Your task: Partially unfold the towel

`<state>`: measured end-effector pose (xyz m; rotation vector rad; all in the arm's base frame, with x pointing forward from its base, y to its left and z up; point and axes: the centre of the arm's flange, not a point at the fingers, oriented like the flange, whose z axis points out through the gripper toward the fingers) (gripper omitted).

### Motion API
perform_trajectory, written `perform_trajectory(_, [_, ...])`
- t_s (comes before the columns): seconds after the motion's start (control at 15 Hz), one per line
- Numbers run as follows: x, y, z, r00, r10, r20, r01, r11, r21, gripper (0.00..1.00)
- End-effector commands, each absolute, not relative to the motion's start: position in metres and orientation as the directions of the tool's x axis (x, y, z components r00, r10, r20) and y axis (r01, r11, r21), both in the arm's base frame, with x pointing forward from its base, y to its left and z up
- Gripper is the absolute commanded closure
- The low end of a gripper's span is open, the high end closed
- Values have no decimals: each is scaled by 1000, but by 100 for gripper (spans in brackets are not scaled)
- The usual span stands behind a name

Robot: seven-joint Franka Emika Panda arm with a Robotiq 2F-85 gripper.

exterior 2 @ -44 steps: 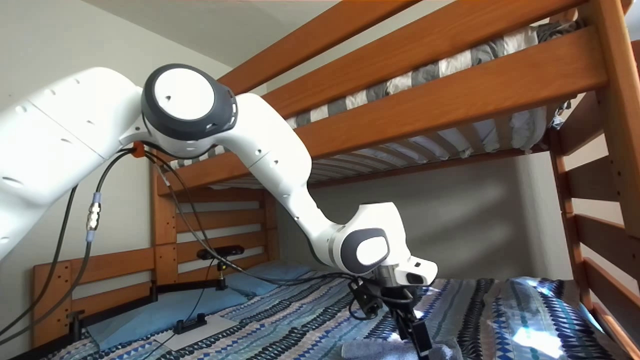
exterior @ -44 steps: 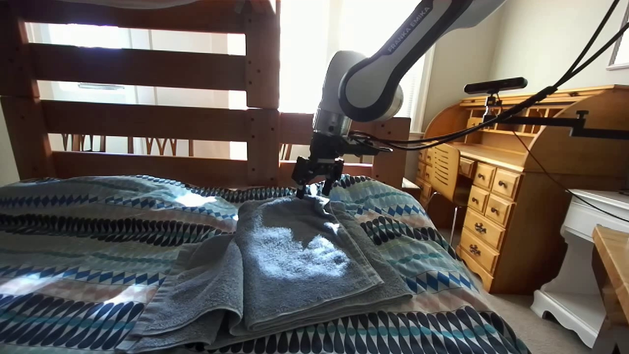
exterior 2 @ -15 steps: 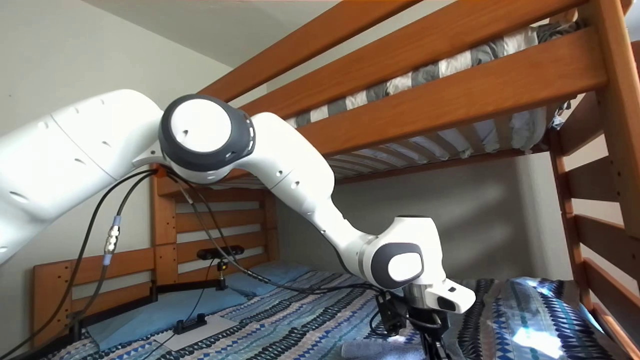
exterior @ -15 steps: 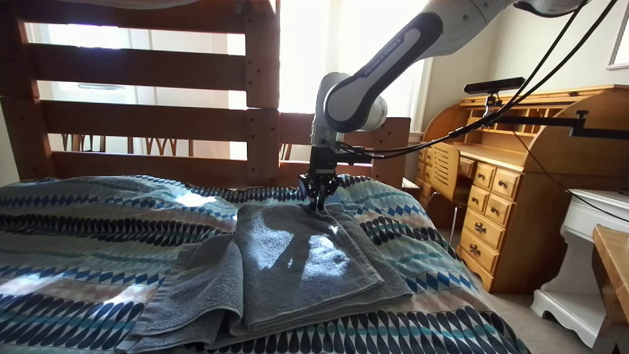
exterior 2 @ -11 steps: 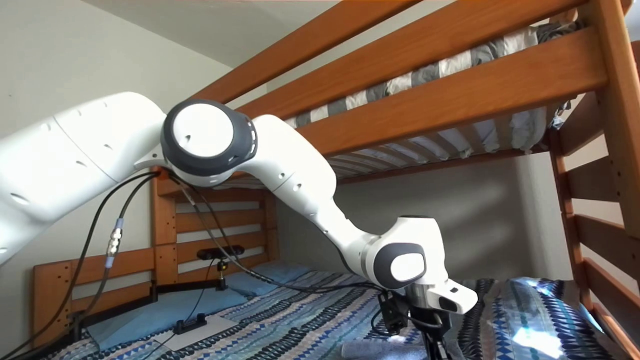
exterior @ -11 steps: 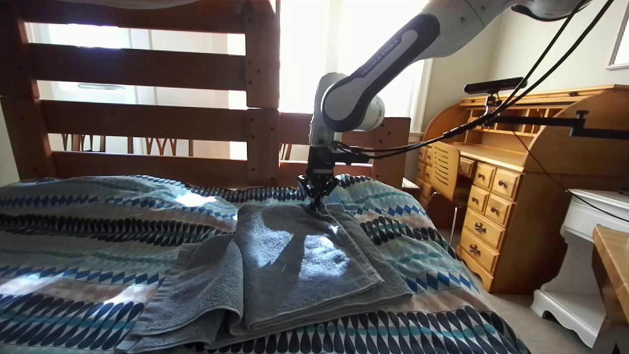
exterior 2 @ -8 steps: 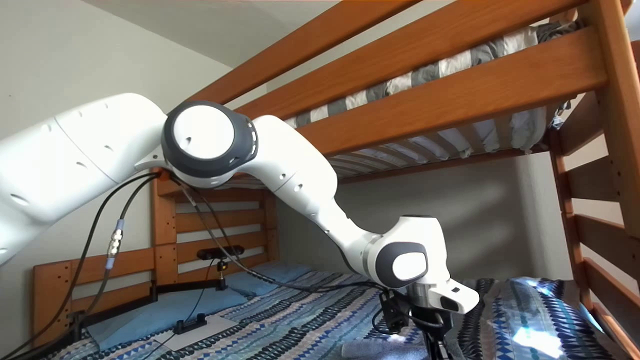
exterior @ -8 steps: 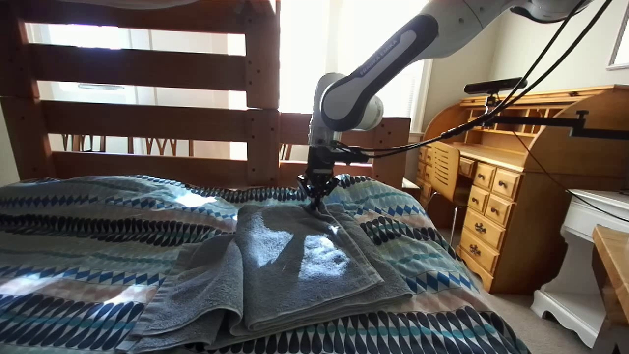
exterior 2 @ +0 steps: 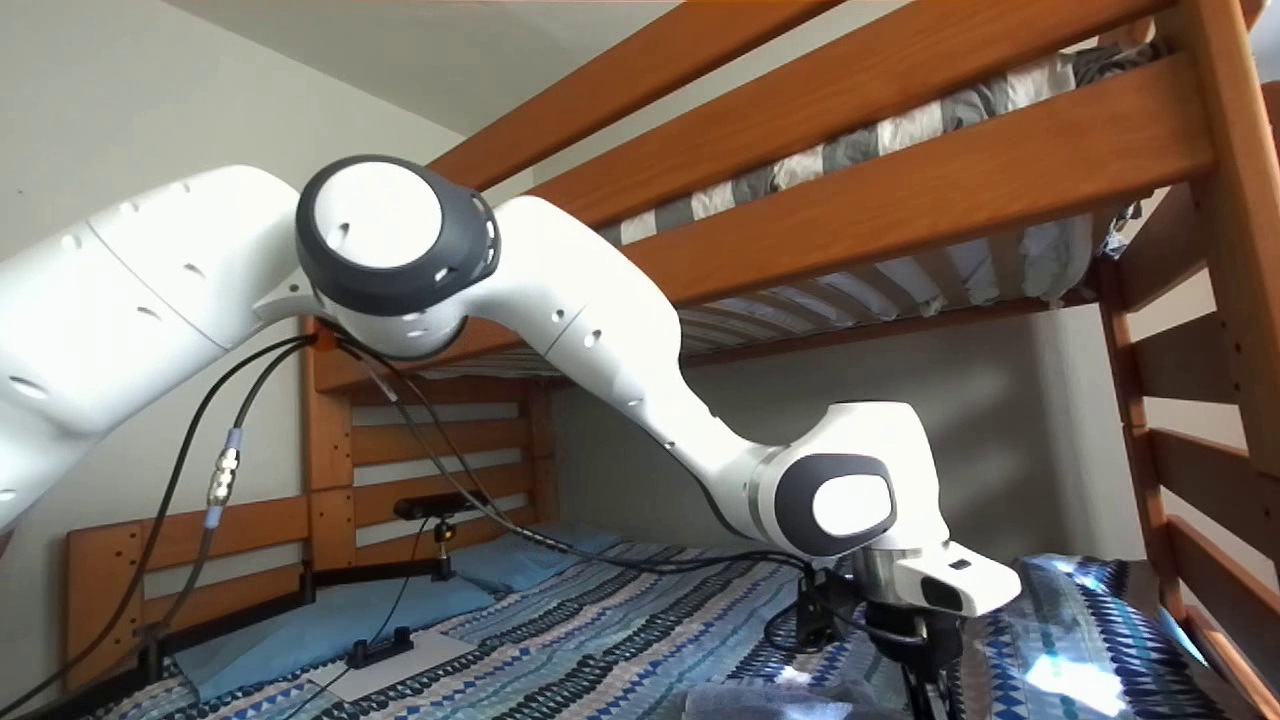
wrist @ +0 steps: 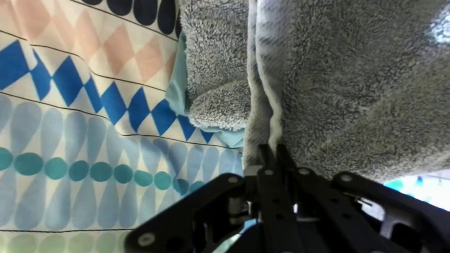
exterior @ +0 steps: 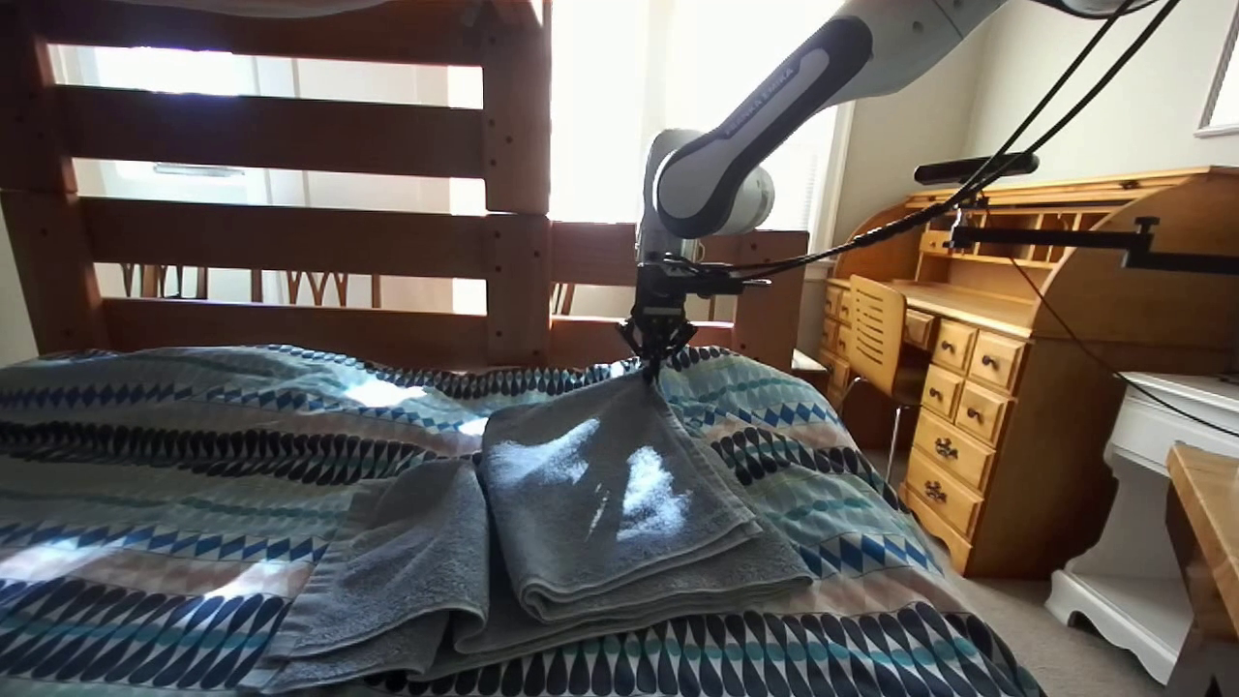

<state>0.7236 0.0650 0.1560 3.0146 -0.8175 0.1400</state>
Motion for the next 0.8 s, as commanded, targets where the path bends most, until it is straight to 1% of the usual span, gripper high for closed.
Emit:
perform_trajectory(0.0, [683,44,180,782,-613,110,-617,-787,-2,99])
perform_trajectory(0.33, [635,21,193,637,-751,172,-759,-650,-29,99])
perform_trajectory(0.73, [579,-2,201,516,-806,290,-831,-553,-58,99])
